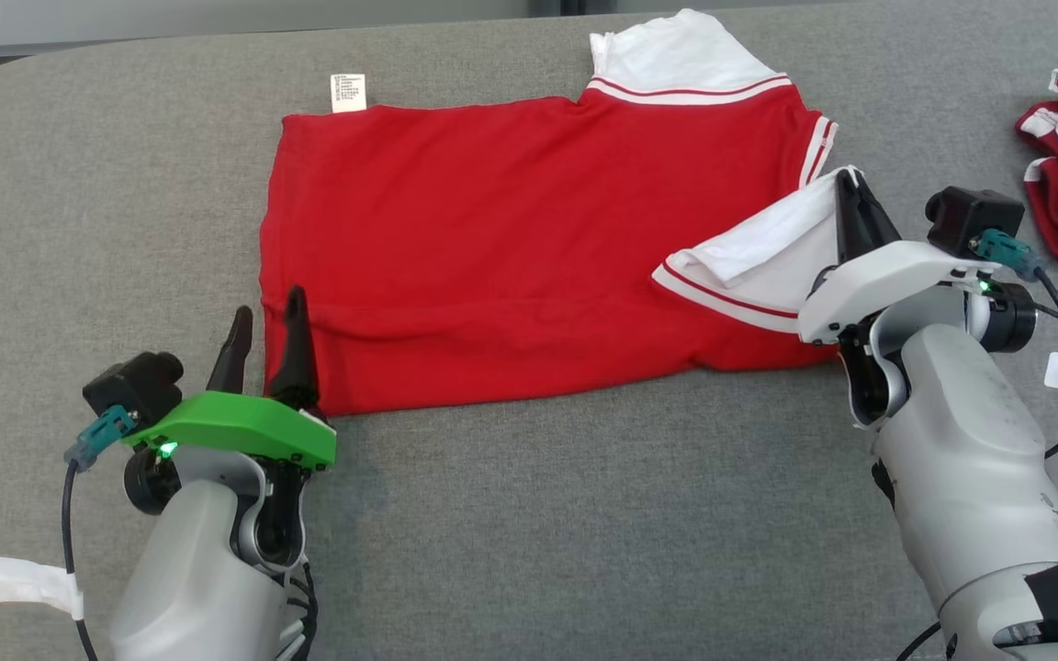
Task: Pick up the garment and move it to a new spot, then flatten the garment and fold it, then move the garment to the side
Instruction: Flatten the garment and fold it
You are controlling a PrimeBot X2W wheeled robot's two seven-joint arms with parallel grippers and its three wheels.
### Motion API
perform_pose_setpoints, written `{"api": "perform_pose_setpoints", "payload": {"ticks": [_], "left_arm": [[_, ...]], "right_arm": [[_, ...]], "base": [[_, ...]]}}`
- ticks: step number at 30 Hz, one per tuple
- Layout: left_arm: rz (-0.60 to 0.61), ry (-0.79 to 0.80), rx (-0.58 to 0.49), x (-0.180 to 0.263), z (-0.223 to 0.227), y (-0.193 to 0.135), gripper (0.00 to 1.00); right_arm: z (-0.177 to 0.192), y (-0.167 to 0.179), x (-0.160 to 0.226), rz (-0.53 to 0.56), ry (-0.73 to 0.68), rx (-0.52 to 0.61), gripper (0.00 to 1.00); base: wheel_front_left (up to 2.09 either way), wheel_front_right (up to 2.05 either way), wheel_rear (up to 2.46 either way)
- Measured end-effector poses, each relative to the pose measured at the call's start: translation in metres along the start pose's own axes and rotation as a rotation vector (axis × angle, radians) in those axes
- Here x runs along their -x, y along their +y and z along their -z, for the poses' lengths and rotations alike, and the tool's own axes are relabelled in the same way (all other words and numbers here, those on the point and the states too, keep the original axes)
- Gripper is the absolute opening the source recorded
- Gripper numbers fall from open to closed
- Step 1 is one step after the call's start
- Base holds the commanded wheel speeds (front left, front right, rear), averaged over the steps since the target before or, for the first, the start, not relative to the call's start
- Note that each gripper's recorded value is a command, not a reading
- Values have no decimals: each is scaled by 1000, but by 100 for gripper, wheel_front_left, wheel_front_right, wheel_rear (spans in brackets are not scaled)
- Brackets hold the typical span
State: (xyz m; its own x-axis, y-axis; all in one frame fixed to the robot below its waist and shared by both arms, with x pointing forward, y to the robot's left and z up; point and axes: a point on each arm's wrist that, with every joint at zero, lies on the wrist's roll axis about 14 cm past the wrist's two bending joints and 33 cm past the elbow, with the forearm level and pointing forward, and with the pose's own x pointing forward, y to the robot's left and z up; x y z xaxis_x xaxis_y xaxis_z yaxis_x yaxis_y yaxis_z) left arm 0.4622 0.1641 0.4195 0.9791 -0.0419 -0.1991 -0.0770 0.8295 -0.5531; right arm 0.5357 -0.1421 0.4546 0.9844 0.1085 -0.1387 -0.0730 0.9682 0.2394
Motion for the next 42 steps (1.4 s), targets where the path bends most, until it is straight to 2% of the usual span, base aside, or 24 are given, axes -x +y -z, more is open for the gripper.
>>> {"api": "perform_pose_setpoints", "payload": {"ticks": [4,12,19,27,37,38,42], "left_arm": [[37,-52,-2,4,-15,-9,100],[40,-97,-23,27,-27,-2,100],[13,32,-68,54,-7,11,100],[-49,225,-106,69,21,22,100],[-103,351,-111,46,44,25,100],[-111,361,-109,45,47,27,94],[-116,382,-102,39,54,27,49]], "right_arm": [[-7,3,-4,-2,-11,0,100],[-36,10,-5,-16,-90,-9,100],[-38,12,11,-32,-100,45,100],[-13,4,37,-29,-4,117,100],[30,-24,67,34,187,139,100],[36,-28,70,42,211,137,100],[56,-37,78,69,283,115,100]], "base": [[0,0,0],[0,0,0],[0,0,0],[0,0,0],[0,0,0],[0,0,0],[0,0,0]]}}
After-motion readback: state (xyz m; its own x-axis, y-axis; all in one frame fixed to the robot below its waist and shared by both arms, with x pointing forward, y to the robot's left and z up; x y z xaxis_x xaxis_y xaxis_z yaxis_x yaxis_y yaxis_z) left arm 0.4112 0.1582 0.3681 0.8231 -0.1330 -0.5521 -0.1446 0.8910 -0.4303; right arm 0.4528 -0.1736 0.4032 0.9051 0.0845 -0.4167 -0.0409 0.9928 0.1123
